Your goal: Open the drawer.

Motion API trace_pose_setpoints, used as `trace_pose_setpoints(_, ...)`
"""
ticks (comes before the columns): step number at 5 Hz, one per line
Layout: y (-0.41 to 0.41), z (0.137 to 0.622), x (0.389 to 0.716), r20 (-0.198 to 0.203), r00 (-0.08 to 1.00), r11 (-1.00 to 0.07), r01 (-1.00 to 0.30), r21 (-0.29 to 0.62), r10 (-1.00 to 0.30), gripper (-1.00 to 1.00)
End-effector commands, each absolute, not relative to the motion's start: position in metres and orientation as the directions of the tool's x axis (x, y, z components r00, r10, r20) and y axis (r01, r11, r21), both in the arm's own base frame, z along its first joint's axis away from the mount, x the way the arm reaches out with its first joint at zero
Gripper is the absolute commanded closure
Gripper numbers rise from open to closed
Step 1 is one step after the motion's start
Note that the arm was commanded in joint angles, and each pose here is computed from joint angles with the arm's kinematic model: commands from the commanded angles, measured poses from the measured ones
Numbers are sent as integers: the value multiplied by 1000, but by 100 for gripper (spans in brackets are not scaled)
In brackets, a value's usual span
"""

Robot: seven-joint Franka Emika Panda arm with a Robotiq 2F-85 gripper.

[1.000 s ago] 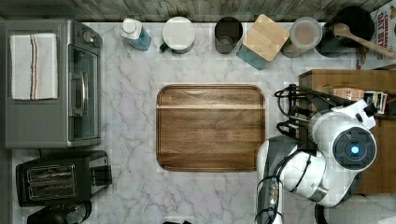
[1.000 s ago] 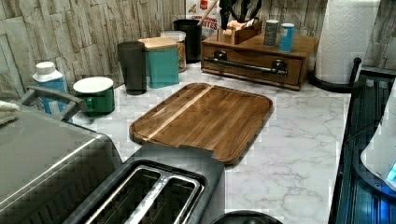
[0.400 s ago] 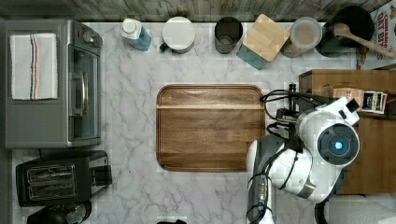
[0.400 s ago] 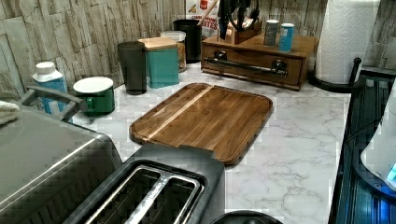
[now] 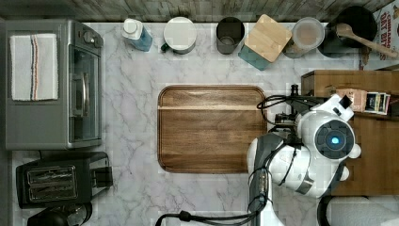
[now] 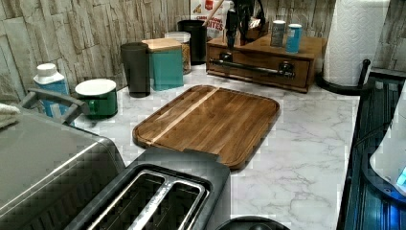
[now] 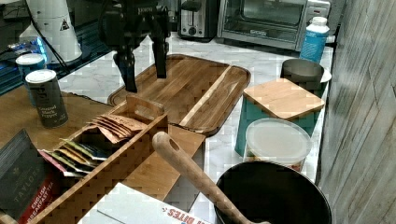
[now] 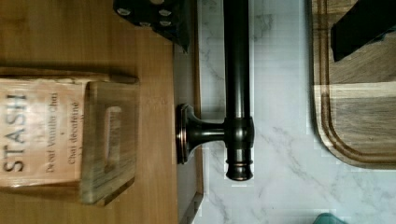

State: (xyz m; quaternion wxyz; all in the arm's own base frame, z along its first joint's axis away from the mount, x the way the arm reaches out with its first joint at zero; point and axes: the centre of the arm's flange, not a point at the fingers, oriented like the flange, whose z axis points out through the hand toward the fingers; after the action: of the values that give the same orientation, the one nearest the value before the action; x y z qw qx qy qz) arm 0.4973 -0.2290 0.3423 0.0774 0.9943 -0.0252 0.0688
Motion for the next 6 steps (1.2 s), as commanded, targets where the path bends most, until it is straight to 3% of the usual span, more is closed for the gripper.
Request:
trace_pose_setpoints(1,-225,282,478,99,994,-986,-67,151,-53,-100)
trace_pose_setpoints(3,-232,244,484,133,991,-989,-28,143,-9,-100)
trace_pose_setpoints(4,-232,241,489,113,994,-991,-15,136,1,-100)
trace_pose_setpoints(6,-204,264,498,16,999,-999,37,39,37,-100)
